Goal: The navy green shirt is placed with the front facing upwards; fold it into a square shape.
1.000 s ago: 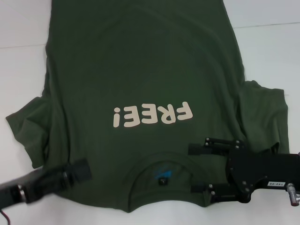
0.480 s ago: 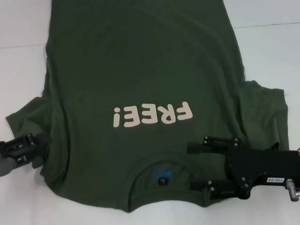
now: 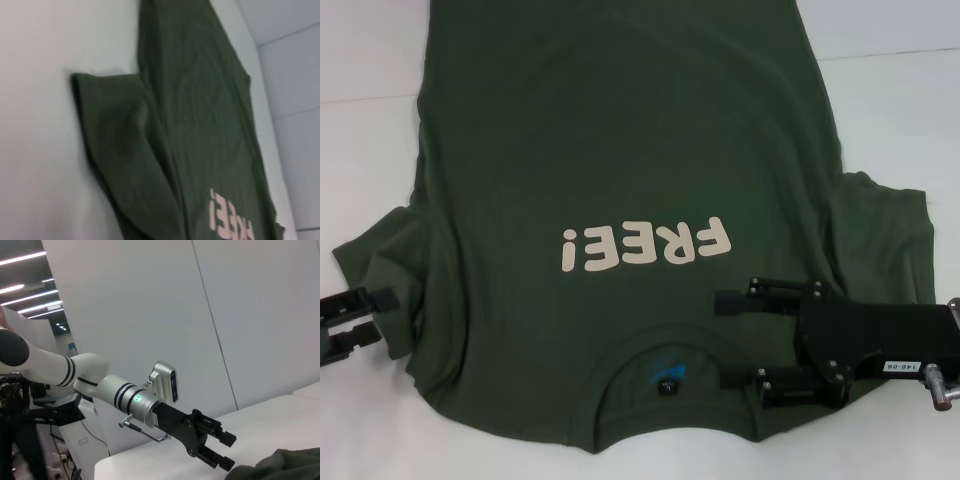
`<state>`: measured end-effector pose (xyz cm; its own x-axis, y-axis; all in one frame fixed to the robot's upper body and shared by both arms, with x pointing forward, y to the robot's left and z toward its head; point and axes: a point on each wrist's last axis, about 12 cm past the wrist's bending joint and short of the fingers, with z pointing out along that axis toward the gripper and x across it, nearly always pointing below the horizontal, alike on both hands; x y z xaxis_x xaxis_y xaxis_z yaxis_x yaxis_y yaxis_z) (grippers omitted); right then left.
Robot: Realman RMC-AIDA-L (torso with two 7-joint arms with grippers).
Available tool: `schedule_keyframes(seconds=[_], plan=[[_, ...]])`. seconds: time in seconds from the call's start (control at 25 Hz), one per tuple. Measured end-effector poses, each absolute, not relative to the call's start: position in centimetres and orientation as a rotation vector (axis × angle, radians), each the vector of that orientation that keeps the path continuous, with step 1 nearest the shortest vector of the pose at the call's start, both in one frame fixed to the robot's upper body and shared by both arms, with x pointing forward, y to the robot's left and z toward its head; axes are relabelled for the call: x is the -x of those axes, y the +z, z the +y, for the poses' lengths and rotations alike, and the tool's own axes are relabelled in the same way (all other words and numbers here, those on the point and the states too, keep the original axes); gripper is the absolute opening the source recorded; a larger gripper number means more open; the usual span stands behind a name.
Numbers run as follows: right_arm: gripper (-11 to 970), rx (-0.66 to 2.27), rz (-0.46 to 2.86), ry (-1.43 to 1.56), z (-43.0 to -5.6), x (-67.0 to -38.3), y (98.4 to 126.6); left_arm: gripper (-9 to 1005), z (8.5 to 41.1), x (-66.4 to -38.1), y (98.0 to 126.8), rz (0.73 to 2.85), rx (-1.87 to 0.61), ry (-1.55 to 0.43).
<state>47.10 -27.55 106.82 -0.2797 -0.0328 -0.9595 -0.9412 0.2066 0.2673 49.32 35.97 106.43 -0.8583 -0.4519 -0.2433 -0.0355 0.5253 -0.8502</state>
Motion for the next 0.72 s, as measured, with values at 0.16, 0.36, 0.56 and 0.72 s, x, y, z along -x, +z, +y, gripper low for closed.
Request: schedule_keyframes(seconds=[0.16,0.36,0.56,0.72], plan=[[819,0.957,1.547,1.221,-27.5,-47.2,106.9,702,36.1,-49.8,106.2,2.382,0.438,-1.243],[819,0.957,1.551,1.215,-27.5,-47.3,106.8,691,36.1,-49.9,105.9,2.431,0.478,-1.215],[819,0.956,1.554,1.211,-27.5,-47.4,106.8,673,35.9,-50.1,105.7,2.449,0.473,-1.202],[819,0.957,1.555,1.208,-27.5,-47.5,106.8,632,35.3,-50.5,105.4,2.453,0.467,-1.214]])
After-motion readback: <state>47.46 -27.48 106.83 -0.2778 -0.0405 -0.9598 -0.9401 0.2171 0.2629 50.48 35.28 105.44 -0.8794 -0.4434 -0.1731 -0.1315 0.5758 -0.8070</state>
